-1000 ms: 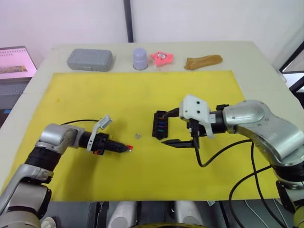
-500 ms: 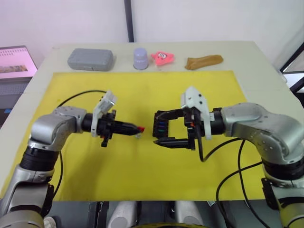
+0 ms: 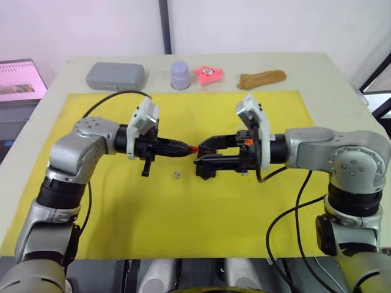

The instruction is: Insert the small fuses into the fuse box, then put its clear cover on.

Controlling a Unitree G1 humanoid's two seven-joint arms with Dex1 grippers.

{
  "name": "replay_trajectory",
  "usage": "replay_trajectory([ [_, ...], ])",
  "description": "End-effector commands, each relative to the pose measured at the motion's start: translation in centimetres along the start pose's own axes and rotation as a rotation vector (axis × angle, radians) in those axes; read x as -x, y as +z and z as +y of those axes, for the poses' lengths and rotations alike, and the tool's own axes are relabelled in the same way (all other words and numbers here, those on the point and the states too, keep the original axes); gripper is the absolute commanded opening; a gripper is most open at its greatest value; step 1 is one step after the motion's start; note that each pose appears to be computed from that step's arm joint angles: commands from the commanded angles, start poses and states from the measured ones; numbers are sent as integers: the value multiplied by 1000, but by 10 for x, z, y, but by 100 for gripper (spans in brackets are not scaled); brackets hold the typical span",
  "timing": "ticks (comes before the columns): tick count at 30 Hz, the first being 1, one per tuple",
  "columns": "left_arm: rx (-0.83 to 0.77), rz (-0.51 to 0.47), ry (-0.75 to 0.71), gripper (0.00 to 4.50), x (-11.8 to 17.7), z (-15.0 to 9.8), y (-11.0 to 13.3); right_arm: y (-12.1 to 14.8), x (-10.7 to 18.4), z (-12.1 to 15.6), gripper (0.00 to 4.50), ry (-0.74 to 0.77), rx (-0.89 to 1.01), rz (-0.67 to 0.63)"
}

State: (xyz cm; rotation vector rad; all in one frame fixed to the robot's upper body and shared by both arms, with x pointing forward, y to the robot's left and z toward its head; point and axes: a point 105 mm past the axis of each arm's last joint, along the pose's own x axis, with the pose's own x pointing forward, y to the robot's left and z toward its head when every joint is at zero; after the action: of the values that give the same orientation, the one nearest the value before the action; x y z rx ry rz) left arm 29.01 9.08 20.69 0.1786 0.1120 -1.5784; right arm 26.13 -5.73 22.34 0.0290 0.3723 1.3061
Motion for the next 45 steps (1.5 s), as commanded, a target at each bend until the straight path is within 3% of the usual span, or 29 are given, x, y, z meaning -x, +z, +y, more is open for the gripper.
replay_trajectory([
  [1, -41, -1, -1, 0, -2, 1, 8, 8, 0, 2, 370, 2, 39, -25],
  [2, -41, -2, -2, 0, -2, 1, 8, 8, 0, 2, 370, -1, 40, -25],
  [5, -40, -2, -3, 0, -3, 1, 8, 8, -1, 0, 300, -6, 44, -26],
  [7, -38, -1, -3, 0, -2, 0, 8, 8, -2, 0, 205, -6, 51, -24],
  [15, -34, 1, -1, 0, -1, 0, 8, 10, -4, -1, 205, -12, 71, -26],
  [18, -32, 3, -1, 0, -1, 0, 8, 10, -4, -1, 125, -10, 76, -27],
  [20, -32, 5, -2, 0, -1, 0, 8, 10, -4, -1, 27, -9, 79, -27],
  [21, -31, 6, -2, 0, -1, 0, 8, 11, -4, -1, 7, -9, 84, -25],
  [39, -28, 47, 17, 0, 0, 4, 6, 20, -3, 0, 7, -14, 147, 2],
  [42, -76, 105, 30, 86, 0, 6, 1, 20, 0, -14, 0, -73, 203, 41],
  [45, -168, 192, 66, 244, 1, 15, -13, 16, 1, -37, 0, -159, 294, 107],
])
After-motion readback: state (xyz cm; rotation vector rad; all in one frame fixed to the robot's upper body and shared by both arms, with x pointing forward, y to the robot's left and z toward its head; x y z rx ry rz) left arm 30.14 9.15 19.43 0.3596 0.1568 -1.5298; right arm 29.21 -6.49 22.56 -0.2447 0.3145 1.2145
